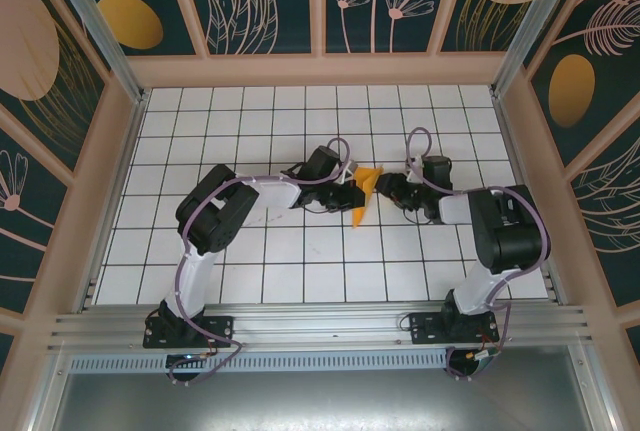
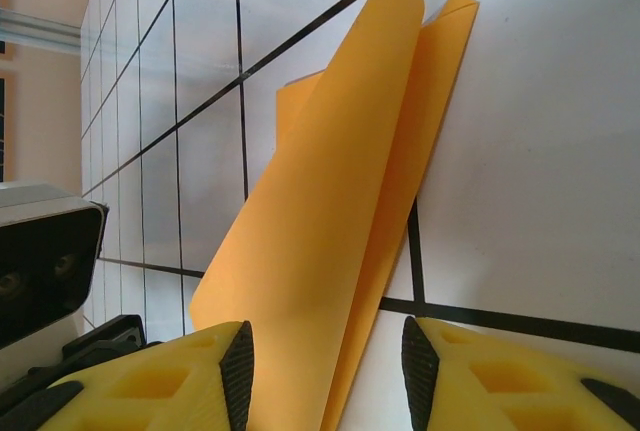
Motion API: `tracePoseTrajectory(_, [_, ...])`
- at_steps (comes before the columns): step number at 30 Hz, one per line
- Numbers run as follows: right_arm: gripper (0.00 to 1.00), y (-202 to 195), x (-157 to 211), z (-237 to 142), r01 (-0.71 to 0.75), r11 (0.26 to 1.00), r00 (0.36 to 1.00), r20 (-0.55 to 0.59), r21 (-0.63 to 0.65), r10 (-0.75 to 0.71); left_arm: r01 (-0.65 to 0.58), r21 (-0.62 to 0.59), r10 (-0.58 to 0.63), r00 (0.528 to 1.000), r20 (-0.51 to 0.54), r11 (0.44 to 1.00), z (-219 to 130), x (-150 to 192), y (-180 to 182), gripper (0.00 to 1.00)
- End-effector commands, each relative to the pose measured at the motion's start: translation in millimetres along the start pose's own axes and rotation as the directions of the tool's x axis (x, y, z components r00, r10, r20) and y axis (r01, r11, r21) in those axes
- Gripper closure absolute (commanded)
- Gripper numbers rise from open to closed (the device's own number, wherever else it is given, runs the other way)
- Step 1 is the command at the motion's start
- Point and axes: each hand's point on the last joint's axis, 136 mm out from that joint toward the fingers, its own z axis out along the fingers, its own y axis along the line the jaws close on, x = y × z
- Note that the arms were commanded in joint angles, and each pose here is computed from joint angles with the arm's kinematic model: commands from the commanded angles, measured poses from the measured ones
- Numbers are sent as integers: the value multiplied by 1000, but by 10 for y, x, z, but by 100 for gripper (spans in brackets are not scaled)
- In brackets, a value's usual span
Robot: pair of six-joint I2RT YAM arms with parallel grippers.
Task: Fold a paper plane with a square sheet of paper (fold left side to right side)
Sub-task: Fold the wing for the fifth time at the center of the table.
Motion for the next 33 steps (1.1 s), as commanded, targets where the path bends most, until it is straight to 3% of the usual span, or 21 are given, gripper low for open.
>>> tracePoseTrajectory(1, [53,124,-69,77,21,999,1000,-5,-40,-22,18,56,-19,1000,7,998,-4,-25,-54,92])
tracePoseTrajectory(15, [58,2,3,253,-9,999,998,-65,40,11,43,60,-45,999,28,997,-11,-26,-10,87])
tracePoseTrajectory(26, [58,-168,82,300,-36,994,994,-98,99,46,18,57,-20,999,48,998,-100,-50,-69,69])
tracePoseTrajectory(33, [58,-173,85,306,-34,995,994,-101,99,44,4,73,-13,992,124,997,-486,-191,-102,58])
